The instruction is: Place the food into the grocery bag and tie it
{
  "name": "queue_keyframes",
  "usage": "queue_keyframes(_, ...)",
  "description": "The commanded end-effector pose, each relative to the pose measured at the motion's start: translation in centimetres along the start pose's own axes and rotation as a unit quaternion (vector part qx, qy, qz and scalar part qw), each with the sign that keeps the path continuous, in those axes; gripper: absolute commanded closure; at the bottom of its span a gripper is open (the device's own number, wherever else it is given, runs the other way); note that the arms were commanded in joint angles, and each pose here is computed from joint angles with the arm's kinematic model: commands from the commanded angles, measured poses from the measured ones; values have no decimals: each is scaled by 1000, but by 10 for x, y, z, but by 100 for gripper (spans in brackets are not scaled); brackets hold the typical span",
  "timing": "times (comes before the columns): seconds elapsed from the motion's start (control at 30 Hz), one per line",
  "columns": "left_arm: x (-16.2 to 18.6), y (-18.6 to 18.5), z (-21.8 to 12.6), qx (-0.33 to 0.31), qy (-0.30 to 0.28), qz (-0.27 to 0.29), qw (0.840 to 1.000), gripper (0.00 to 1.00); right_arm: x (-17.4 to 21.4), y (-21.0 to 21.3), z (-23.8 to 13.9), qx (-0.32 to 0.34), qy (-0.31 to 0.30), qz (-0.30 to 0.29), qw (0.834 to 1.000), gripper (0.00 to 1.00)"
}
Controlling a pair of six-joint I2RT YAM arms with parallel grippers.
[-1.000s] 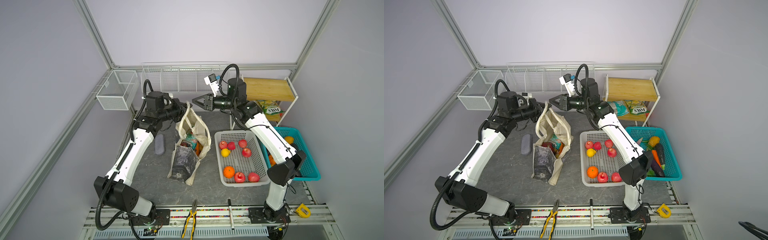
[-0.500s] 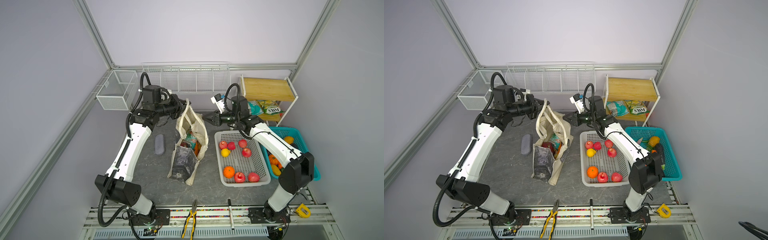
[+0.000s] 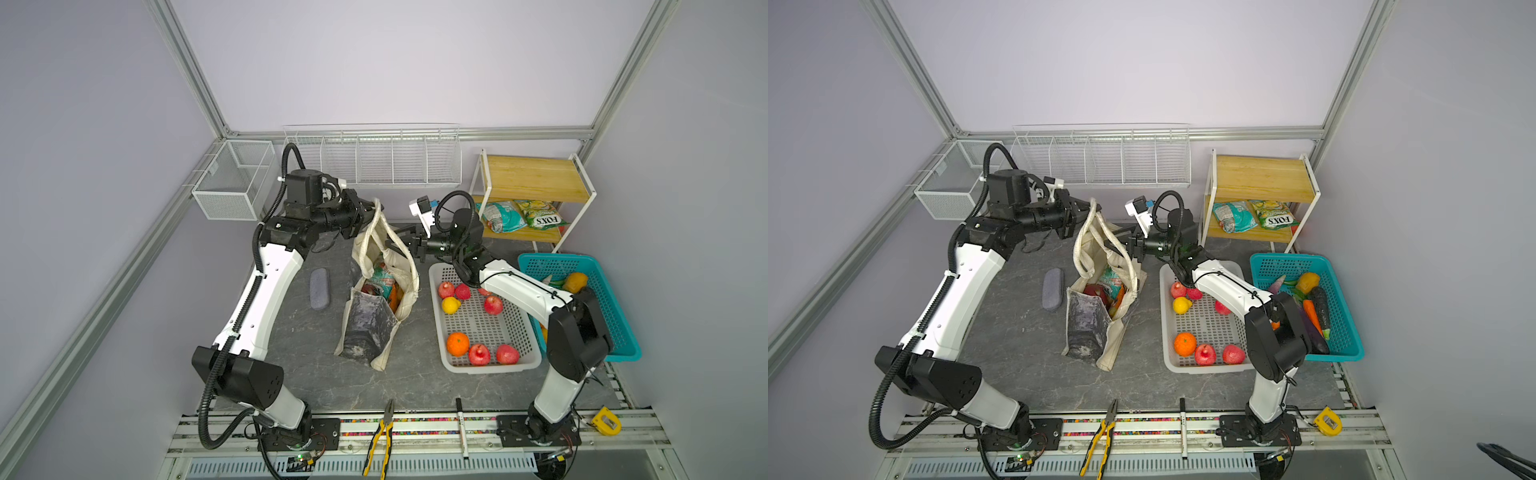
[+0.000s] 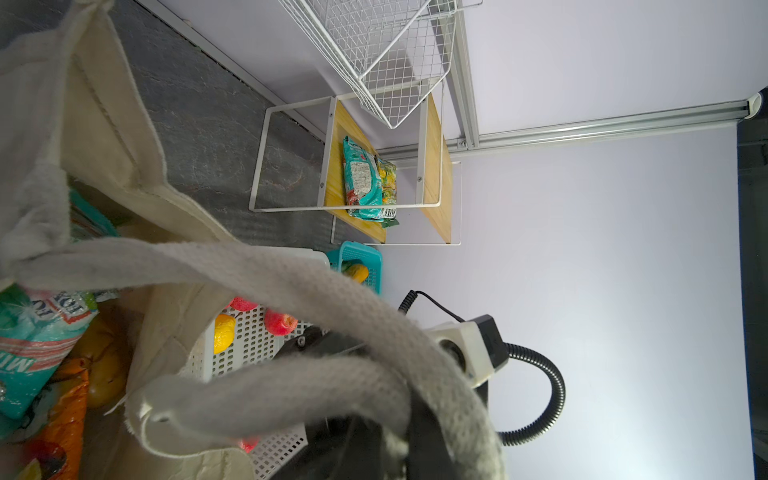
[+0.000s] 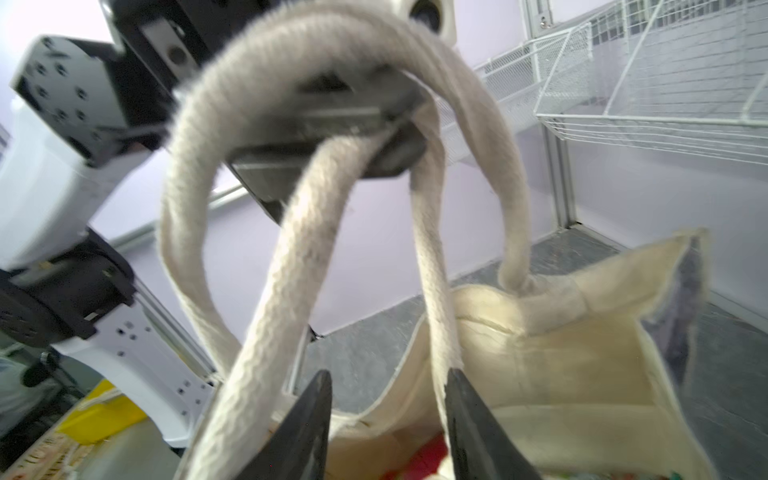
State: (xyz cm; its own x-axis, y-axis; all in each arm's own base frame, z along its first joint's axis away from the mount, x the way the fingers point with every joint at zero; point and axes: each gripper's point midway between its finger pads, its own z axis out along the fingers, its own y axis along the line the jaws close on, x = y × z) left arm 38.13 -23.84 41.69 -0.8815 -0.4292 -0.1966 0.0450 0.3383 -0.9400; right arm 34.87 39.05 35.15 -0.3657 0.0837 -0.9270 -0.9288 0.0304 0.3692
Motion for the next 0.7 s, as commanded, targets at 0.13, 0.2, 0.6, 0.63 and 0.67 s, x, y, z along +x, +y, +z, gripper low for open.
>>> queue_keyframes(0.13,-4,-20,-8,28,-6,43,999,100,-38,38,13,-96,-64,14,993,41)
queue_keyframes(0.2,-5,-20,-9,27,-10,46,999,100,-44,43,14,-107,-74,33,991,39)
queue_keyframes(0.6,-8,2,-19,-36,-44,84,995,100,-70,52,30,-124,-125,131,976,29)
queue_keyframes(0.63,-8,5,-20,-41,-46,86,994,100,-70,52,31,-119,-124,134,976,27)
queue_keyframes(0.67,-8,7,-21,-45,-50,90,994,100,-72,53,31,-116,-127,133,976,25)
